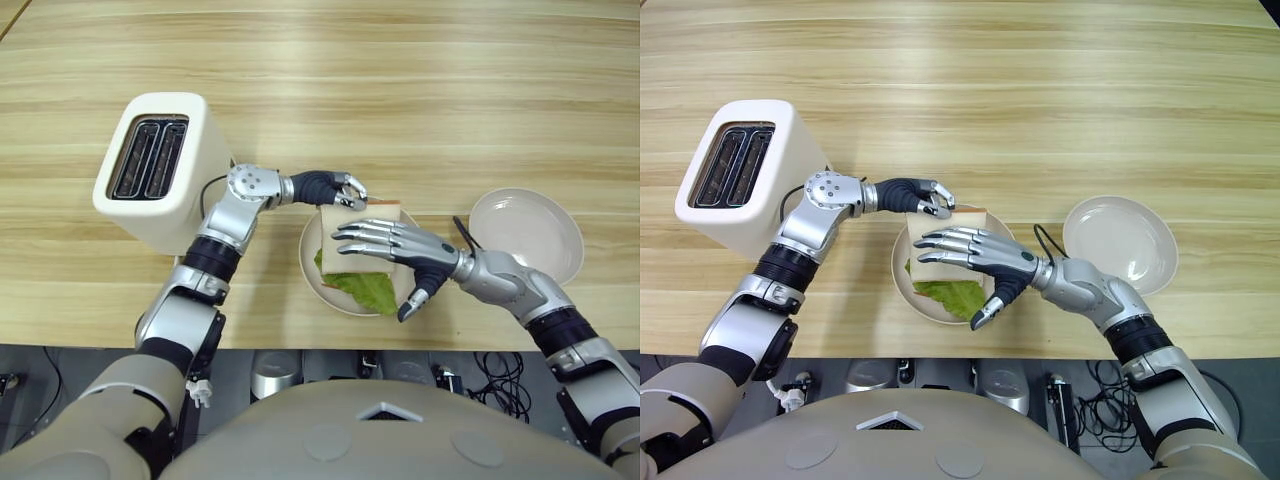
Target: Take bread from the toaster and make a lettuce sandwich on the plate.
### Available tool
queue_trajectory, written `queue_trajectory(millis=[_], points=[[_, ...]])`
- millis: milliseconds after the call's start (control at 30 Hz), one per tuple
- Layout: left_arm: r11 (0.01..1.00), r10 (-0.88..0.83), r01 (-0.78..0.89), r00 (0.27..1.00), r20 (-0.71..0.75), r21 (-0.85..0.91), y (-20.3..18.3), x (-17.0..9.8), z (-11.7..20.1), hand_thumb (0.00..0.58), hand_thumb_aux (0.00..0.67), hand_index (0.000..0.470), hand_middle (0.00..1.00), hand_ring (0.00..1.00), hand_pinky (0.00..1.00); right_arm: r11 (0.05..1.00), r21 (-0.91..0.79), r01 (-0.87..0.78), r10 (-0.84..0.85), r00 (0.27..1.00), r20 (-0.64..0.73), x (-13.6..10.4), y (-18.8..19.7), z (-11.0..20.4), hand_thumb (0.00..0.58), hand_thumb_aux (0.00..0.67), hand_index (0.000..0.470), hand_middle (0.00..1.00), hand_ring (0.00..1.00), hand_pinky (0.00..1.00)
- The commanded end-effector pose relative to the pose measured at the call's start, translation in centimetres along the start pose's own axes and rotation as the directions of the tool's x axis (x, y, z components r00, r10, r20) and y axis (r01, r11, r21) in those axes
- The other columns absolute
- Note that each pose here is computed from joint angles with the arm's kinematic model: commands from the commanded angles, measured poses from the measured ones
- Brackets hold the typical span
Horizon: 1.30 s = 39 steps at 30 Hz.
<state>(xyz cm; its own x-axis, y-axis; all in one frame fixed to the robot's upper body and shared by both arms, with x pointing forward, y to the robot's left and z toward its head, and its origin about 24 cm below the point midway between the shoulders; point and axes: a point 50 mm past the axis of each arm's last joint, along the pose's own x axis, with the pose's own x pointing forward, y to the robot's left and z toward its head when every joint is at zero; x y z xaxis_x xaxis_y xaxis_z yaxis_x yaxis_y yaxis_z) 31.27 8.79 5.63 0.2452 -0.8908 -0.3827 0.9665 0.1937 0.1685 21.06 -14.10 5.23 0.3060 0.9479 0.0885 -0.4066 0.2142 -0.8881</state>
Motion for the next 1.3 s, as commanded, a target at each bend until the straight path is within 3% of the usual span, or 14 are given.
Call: queue_trajectory(millis=[33,267,567,600,633,667,900,1100,1167,1267,1300], points=[[0.997,-0.078,0.079,0.995,-0.063,0.015,-0.5,0.4,-0.7,0.580,0.670,0.460,1.00,1.00,1.00,0.997,0.017,-0.073,0.074,0.996,-0.042,-0.1,0.7,-0.3,0.000,0.000,0.000,0.00,0.00,0.00],[0.996,-0.085,0.088,0.990,-0.113,0.021,-0.5,1.0,-1.5,0.580,0.670,0.460,1.00,1.00,1.00,0.963,0.102,-0.248,0.260,0.957,-0.128,-0.8,2.7,-1.1,0.000,0.000,0.000,0.00,0.00,0.00],[0.993,0.023,-0.006,0.990,-0.140,0.119,0.4,2.1,-1.2,0.580,0.670,0.460,1.00,1.00,1.00,0.802,0.318,-0.505,0.590,0.750,-0.299,-3.8,5.7,-2.3,0.000,0.000,0.000,0.00,0.00,0.00],[0.990,0.044,-0.024,0.989,-0.138,0.137,0.5,2.2,-1.0,0.542,0.499,0.343,1.00,1.00,1.00,0.790,0.338,-0.512,0.607,0.732,-0.309,-4.0,5.9,-2.4,0.000,0.000,0.000,0.00,0.00,0.00],[0.984,0.075,-0.052,0.988,-0.135,0.169,0.8,2.2,-0.8,0.000,0.000,0.000,0.77,0.77,0.77,0.772,0.362,-0.522,0.628,0.711,-0.316,-4.2,6.1,-2.4,0.000,0.000,0.000,0.00,0.00,0.00],[0.976,0.114,-0.086,0.985,-0.129,0.202,1.1,2.3,-0.5,0.000,0.000,0.000,0.00,0.00,0.00,0.761,0.381,-0.526,0.642,0.698,-0.317,-4.4,6.2,-2.4,0.000,0.000,0.000,0.00,0.00,0.00],[0.876,0.373,-0.350,0.928,-0.006,0.332,3.7,1.5,2.4,0.000,0.000,0.000,0.00,0.00,0.00,0.741,0.414,-0.529,0.662,0.679,-0.318,-4.3,6.4,-2.1,0.000,0.000,0.000,0.00,0.00,0.00],[0.732,0.595,-0.539,0.804,-0.004,0.417,5.0,0.0,2.0,0.000,0.000,0.000,0.00,0.00,0.00,0.770,0.377,-0.515,0.632,0.694,-0.344,-4.0,5.8,-2.3,0.000,0.000,0.000,0.00,0.00,0.00],[0.702,0.630,-0.581,0.776,0.021,0.411,4.8,-0.4,1.8,0.000,0.000,0.000,0.00,0.00,0.00,0.814,0.322,-0.484,0.579,0.724,-0.374,-3.6,5.1,-2.8,0.000,0.000,0.000,0.00,0.00,0.00],[0.686,0.652,-0.636,0.753,0.089,0.353,4.0,-1.0,1.7,0.000,0.000,0.000,0.00,0.00,0.00,0.929,0.182,-0.321,0.369,0.827,-0.424,-2.2,2.4,-3.7,0.000,0.000,0.000,0.00,0.00,0.00],[0.690,0.653,-0.650,0.749,0.111,0.318,3.5,-1.2,1.6,0.000,0.000,0.000,0.00,0.00,0.00,0.961,0.143,-0.238,0.277,0.864,-0.421,-1.8,1.3,-3.8,0.120,0.074,0.051,0.40,0.40,0.40]])
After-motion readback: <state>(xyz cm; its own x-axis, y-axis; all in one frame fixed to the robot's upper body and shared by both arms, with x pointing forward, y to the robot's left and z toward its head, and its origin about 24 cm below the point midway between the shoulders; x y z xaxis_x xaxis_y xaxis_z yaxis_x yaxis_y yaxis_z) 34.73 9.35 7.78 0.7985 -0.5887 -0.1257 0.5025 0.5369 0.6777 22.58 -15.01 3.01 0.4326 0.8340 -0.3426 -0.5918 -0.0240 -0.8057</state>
